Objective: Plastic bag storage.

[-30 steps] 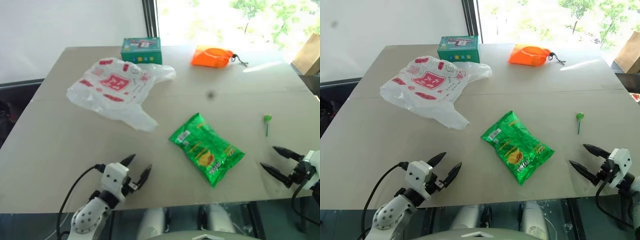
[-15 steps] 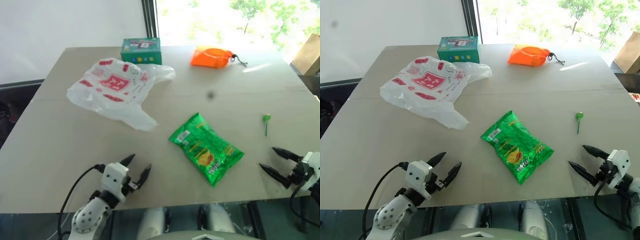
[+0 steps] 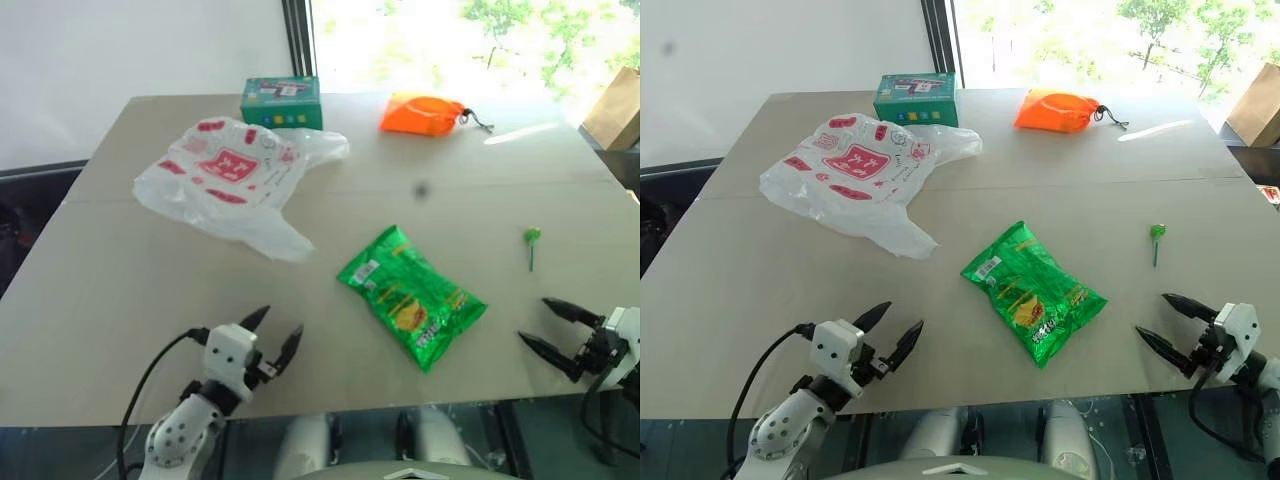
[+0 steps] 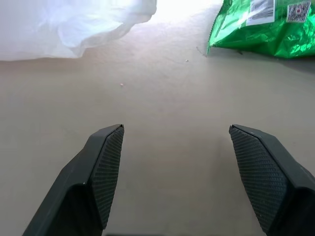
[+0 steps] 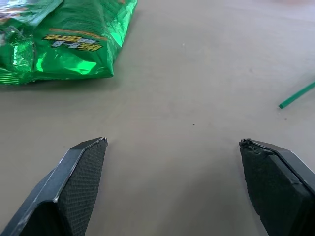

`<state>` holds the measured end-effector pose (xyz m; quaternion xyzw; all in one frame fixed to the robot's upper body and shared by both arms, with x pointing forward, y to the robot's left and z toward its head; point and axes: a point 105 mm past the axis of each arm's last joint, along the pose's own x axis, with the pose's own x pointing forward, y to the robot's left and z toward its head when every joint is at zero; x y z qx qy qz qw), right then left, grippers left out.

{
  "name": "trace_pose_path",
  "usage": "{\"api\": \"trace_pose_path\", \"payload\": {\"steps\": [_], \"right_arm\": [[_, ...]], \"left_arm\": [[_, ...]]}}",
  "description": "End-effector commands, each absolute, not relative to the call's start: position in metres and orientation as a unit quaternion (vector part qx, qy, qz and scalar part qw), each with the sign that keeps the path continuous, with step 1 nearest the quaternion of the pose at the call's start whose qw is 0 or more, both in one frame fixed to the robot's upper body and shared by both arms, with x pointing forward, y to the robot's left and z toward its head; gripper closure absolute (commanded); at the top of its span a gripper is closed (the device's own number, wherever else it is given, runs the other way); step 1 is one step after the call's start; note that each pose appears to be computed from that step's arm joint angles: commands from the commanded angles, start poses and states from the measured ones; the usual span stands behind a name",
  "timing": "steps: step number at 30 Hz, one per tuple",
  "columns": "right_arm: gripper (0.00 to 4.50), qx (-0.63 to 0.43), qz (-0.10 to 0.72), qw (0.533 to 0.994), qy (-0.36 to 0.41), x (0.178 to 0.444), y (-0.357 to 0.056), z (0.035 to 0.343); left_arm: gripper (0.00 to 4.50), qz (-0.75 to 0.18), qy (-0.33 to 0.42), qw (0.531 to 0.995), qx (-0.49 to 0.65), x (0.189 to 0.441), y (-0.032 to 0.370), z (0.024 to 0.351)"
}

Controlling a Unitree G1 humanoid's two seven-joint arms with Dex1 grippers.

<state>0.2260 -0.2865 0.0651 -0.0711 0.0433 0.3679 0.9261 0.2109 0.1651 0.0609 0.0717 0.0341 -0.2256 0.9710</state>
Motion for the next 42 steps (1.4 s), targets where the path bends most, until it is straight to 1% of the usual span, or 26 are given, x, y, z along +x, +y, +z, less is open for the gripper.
{"api": "trace_pose_path", "payload": {"steps": [1, 7, 10, 15, 19, 22, 26, 32, 34, 38, 42], "right_arm": [[0.00, -0.058, 0.389, 0.919, 0.001, 0.227, -0.275, 0.092], [0.00, -0.031, 0.457, 0.887, -0.051, 0.221, -0.234, 0.134], [0.00, -0.024, 0.474, 0.877, -0.071, 0.219, -0.215, 0.148], [0.00, -0.020, 0.466, 0.881, -0.078, 0.222, -0.210, 0.151], [0.00, -0.023, 0.454, 0.888, -0.072, 0.223, -0.217, 0.148], [0.00, -0.026, 0.447, 0.892, -0.070, 0.223, -0.220, 0.146], [0.00, -0.028, 0.439, 0.895, -0.070, 0.223, -0.223, 0.145], [0.00, -0.031, 0.426, 0.902, -0.070, 0.221, -0.229, 0.145], [0.00, -0.030, 0.424, 0.902, -0.069, 0.221, -0.229, 0.144], [0.00, -0.029, 0.424, 0.903, -0.069, 0.221, -0.227, 0.143], [0.00, -0.030, 0.423, 0.903, -0.071, 0.222, -0.225, 0.145]], "left_arm": [[0.86, -0.209, -0.010, 0.976, 0.055, 0.221, 0.162, 0.085], [0.86, -0.179, -0.049, 0.981, 0.049, 0.244, 0.158, 0.108], [0.86, -0.171, -0.055, 0.983, 0.027, 0.257, 0.152, 0.114], [0.86, -0.140, -0.049, 0.989, -0.001, 0.275, 0.146, 0.117], [0.86, -0.138, -0.043, 0.989, -0.020, 0.288, 0.132, 0.115], [0.86, -0.147, -0.037, 0.988, -0.038, 0.301, 0.119, 0.121], [0.86, -0.143, -0.017, 0.988, -0.059, 0.301, 0.123, 0.116], [0.86, -0.174, -0.021, 0.983, -0.050, 0.279, 0.125, 0.117], [0.86, -0.175, -0.011, 0.983, -0.046, 0.277, 0.126, 0.112], [0.86, -0.160, -0.010, 0.985, -0.059, 0.288, 0.125, 0.110], [0.86, -0.172, -0.020, 0.983, -0.063, 0.301, 0.118, 0.110]]}}
